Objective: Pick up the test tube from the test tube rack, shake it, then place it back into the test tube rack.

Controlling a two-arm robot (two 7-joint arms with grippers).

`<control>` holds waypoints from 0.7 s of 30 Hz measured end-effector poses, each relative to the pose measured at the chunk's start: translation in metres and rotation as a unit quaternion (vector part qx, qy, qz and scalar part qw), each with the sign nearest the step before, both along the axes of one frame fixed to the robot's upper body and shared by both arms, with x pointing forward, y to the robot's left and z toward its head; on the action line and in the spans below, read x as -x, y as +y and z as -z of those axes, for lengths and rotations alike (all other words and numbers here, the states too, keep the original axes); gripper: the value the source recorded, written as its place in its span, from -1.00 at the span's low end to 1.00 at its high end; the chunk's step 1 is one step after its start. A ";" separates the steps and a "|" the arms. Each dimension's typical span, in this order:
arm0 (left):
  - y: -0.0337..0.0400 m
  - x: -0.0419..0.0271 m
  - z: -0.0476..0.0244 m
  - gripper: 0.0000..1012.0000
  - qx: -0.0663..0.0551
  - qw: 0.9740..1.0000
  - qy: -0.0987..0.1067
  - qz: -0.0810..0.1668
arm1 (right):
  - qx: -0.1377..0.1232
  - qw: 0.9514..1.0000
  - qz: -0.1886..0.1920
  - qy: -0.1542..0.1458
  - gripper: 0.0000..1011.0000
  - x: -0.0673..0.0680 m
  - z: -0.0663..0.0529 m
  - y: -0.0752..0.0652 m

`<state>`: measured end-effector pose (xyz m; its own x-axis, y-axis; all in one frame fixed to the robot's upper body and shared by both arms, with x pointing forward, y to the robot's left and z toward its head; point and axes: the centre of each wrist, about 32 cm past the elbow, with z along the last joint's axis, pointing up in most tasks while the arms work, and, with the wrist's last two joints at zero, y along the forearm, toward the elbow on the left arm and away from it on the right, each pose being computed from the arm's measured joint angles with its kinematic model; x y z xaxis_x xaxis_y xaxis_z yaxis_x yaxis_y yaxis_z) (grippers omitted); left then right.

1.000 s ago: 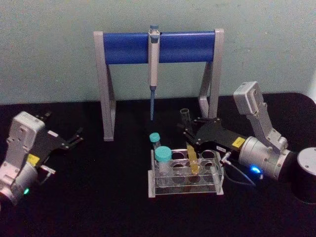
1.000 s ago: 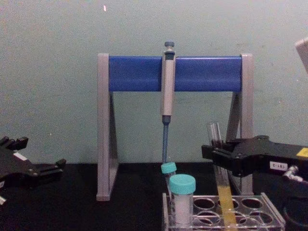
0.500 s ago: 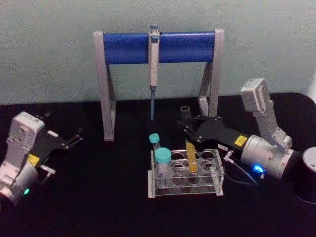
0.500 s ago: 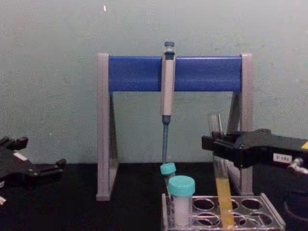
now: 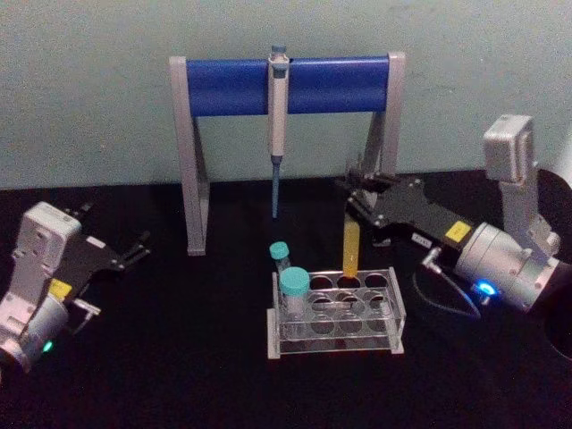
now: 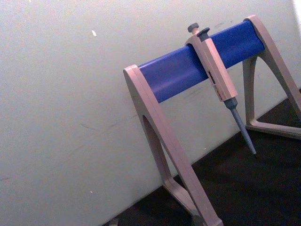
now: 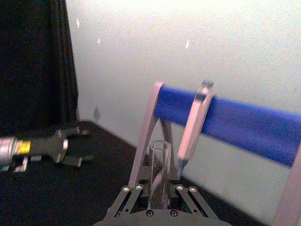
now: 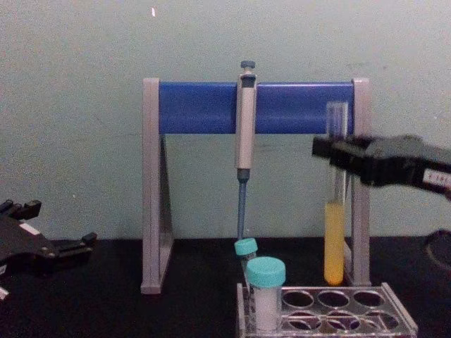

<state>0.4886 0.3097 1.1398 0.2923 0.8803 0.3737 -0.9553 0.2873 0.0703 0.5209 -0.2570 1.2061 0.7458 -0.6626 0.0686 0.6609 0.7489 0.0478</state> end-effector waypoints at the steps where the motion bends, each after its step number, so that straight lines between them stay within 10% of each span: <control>1: 0.0000 0.0000 0.0000 0.98 0.000 1.000 0.000 0.000 | -0.009 1.000 0.003 -0.010 -0.54 0.001 -0.002 -0.001; 21: 0.0000 0.0000 0.0000 0.98 0.000 1.000 0.000 0.000 | -0.039 0.995 0.070 -0.057 -0.54 0.001 0.001 -0.001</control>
